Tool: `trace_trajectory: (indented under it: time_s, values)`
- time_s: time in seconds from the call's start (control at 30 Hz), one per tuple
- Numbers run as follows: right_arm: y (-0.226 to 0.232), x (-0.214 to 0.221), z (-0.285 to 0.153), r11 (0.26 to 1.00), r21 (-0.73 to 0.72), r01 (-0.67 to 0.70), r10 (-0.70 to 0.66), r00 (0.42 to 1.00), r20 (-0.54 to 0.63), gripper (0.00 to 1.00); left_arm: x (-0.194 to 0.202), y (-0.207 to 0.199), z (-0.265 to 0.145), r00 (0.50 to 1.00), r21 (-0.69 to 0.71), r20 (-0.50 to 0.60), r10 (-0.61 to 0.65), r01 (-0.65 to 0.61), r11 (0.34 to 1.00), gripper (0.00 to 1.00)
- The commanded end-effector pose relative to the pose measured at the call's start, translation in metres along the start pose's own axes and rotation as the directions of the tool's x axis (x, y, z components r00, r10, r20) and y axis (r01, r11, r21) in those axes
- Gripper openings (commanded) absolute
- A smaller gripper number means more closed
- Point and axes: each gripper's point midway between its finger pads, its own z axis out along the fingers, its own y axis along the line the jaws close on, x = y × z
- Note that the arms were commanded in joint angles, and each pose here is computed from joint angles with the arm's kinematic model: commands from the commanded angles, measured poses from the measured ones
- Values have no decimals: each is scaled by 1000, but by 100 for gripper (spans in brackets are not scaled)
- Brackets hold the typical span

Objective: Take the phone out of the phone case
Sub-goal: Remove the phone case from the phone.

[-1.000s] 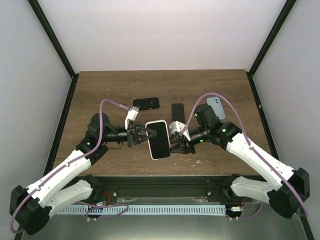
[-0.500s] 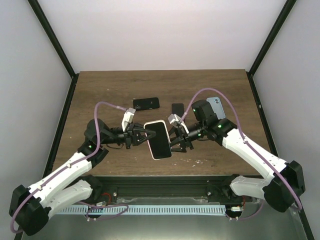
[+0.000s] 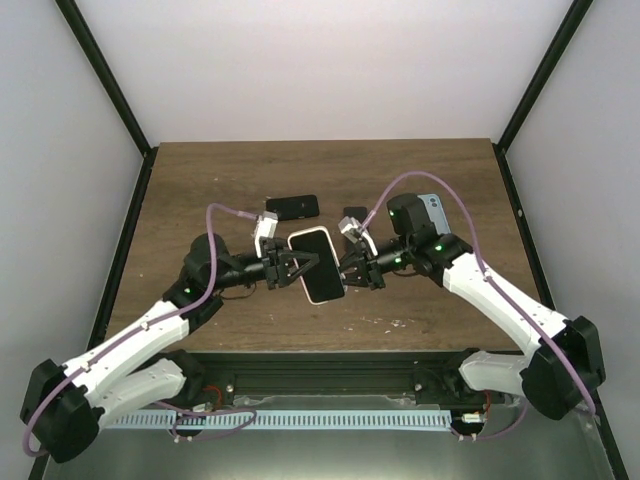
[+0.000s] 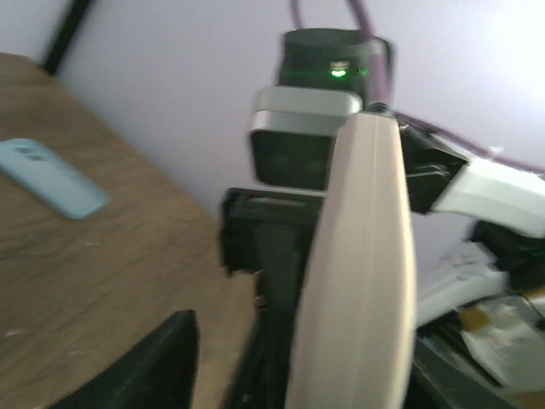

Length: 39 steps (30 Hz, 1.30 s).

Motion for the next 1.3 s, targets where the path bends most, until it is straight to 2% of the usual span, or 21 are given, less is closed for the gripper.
trace_trajectory:
  time_s: [0.0,0.07,0.13,0.2,0.37,0.43,0.5,0.67,0.73,0.97,1.2,1.27]
  values:
    - [-28,-14,-18,993,110,36,-44,997,70,1,-8,56,-20,998,-378,45,45,-24,926,62]
    - [-55,-2,-30,977,207,-43,25,996,86,1,-15,73,-39,993,-512,81,84,-31,858,70]
    - [-79,12,-39,947,301,-115,90,991,95,1,-14,92,-59,991,-634,89,104,-24,773,72]
    - [-105,34,-46,883,422,-205,178,979,102,1,-4,107,-74,992,-711,68,104,-25,703,72]
    - [-136,76,-64,701,604,-380,370,917,148,1,23,118,-78,997,-757,2,77,-49,652,71]
    - [-140,84,-79,581,676,-453,456,869,190,1,34,112,-68,994,-764,-59,94,-105,637,71]
    - [-137,96,-88,470,707,-528,558,798,226,1,41,107,-57,989,-765,-114,95,-148,627,70]
    - [-127,126,-78,382,649,-658,714,656,245,1,56,94,-19,958,-761,-231,168,-286,583,70]
    - [-129,134,-76,363,640,-677,737,629,247,1,69,93,0,940,-746,-286,185,-340,573,70]
    - [-151,142,-94,238,700,-673,728,601,331,1,105,79,68,884,-672,-386,265,-466,575,68]
    - [-163,153,-122,107,756,-646,671,608,424,1,134,86,109,865,-635,-424,268,-495,593,68]
    - [-164,159,-125,91,741,-666,676,588,445,1,139,90,116,856,-631,-442,268,-509,586,68]
